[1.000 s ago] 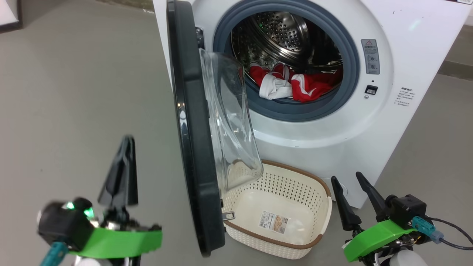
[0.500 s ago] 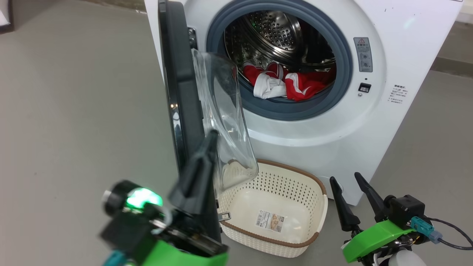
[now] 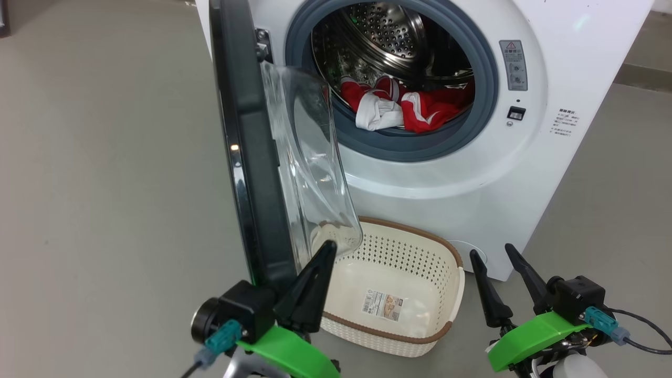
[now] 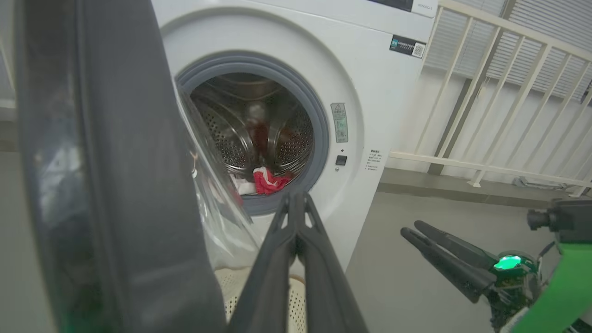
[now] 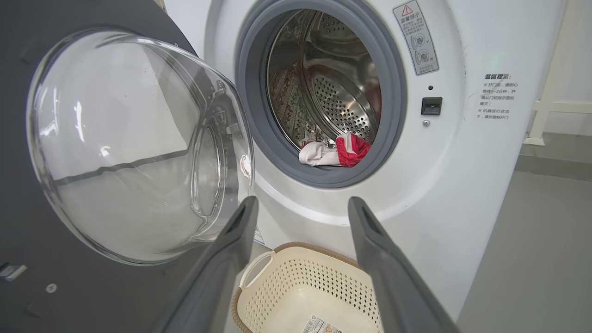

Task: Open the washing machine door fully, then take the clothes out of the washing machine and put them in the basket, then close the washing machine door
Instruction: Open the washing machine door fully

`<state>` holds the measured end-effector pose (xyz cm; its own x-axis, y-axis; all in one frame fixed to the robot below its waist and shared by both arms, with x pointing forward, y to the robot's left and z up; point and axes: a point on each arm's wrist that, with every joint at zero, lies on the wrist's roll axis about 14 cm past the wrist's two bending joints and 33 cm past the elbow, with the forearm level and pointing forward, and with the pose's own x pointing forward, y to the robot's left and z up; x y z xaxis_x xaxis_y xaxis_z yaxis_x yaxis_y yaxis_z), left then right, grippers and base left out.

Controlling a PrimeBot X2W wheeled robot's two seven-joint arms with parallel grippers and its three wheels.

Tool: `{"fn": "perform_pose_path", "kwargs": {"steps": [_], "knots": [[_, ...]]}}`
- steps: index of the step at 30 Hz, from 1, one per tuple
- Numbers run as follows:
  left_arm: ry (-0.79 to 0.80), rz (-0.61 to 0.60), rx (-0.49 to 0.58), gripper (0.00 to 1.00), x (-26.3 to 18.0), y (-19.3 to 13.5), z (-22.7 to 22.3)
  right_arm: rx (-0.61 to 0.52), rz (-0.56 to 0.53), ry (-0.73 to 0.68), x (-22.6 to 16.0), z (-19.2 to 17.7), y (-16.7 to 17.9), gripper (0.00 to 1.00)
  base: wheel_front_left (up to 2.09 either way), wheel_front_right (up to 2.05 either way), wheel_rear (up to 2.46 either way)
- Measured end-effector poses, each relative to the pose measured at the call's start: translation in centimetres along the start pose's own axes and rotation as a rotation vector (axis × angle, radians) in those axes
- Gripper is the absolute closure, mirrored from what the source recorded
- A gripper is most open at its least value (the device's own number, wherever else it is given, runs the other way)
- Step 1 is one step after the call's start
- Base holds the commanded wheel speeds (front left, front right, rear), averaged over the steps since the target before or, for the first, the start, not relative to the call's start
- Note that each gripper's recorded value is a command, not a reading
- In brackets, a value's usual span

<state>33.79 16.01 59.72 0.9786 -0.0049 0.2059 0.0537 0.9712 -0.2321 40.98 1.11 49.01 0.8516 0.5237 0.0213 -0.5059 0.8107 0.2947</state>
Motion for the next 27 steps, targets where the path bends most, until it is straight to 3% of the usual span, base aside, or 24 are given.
{"fn": "perform_pose_path", "kwargs": {"steps": [4,14,27], "knots": [[0.086,0.058,-0.022,1.00,-0.3,1.6,-2.1,0.000,0.001,0.002,0.0,-0.1,0.0,0.00,0.00,0.00,0.00],[0.113,0.144,-0.035,1.00,-1.1,3.9,-2.6,0.001,0.024,0.013,0.5,-0.4,0.8,0.00,0.00,0.00,0.00],[0.117,0.460,0.012,1.00,-5.9,12.8,-1.9,0.000,0.066,0.042,1.1,-1.4,2.2,0.00,0.00,0.00,0.00]]}}
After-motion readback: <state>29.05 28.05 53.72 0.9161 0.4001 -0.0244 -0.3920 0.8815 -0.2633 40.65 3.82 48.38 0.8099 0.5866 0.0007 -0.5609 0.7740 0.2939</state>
